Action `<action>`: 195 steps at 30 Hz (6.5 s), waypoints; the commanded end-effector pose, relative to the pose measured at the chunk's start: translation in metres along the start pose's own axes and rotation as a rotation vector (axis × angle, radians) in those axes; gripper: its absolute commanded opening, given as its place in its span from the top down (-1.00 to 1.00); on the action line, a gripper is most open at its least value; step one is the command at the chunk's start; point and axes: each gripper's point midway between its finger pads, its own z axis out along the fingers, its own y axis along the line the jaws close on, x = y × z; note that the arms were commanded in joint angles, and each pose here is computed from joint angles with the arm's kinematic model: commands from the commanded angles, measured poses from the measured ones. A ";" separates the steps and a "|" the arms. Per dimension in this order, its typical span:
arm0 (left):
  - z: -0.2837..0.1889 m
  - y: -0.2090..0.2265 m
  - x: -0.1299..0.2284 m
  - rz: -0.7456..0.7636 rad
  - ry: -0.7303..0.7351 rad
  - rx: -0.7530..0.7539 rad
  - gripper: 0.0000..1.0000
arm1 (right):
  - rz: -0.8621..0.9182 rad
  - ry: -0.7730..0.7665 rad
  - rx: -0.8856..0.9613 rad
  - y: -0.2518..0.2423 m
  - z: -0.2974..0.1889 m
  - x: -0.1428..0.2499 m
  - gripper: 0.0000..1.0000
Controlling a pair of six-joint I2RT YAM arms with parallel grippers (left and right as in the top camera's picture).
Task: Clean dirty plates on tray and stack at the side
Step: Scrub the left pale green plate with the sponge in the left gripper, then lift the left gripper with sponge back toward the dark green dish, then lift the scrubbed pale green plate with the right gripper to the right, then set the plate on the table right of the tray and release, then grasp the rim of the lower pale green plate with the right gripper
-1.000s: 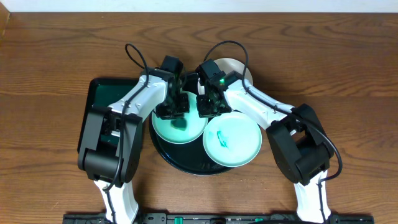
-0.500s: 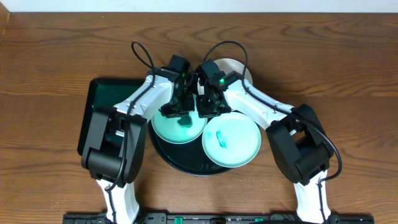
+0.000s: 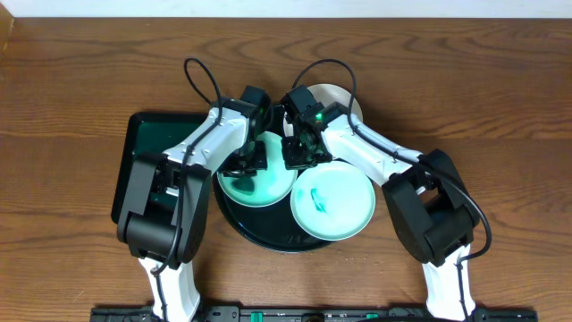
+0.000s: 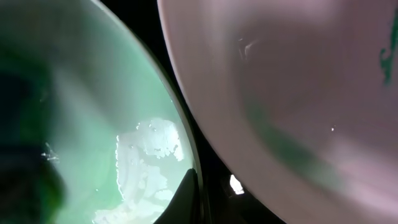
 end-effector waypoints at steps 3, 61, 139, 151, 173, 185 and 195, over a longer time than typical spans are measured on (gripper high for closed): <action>-0.001 -0.065 0.012 0.174 0.063 0.348 0.85 | -0.006 0.040 0.004 -0.003 0.011 0.009 0.98; -0.230 0.153 -0.051 -0.445 -0.632 0.153 0.86 | -0.459 -0.943 1.126 0.058 -0.248 0.000 0.98; -0.190 0.103 -0.060 -0.232 -0.508 0.150 0.85 | 0.064 0.102 -0.027 -0.150 -0.124 0.073 0.24; -0.188 0.104 -0.057 -0.233 -0.493 0.147 0.86 | -0.045 0.107 0.016 -0.141 -0.065 0.100 0.48; -0.184 0.103 -0.055 -0.248 -0.478 0.148 0.86 | 0.143 -0.126 -0.049 -0.014 -0.021 0.047 0.97; -0.171 0.095 -0.049 -0.279 -0.437 0.157 0.86 | 0.126 -0.083 -0.014 -0.019 -0.010 0.044 0.52; -0.140 0.063 -0.026 -0.298 -0.332 0.174 0.86 | 0.089 0.018 -0.002 -0.013 0.005 0.040 0.98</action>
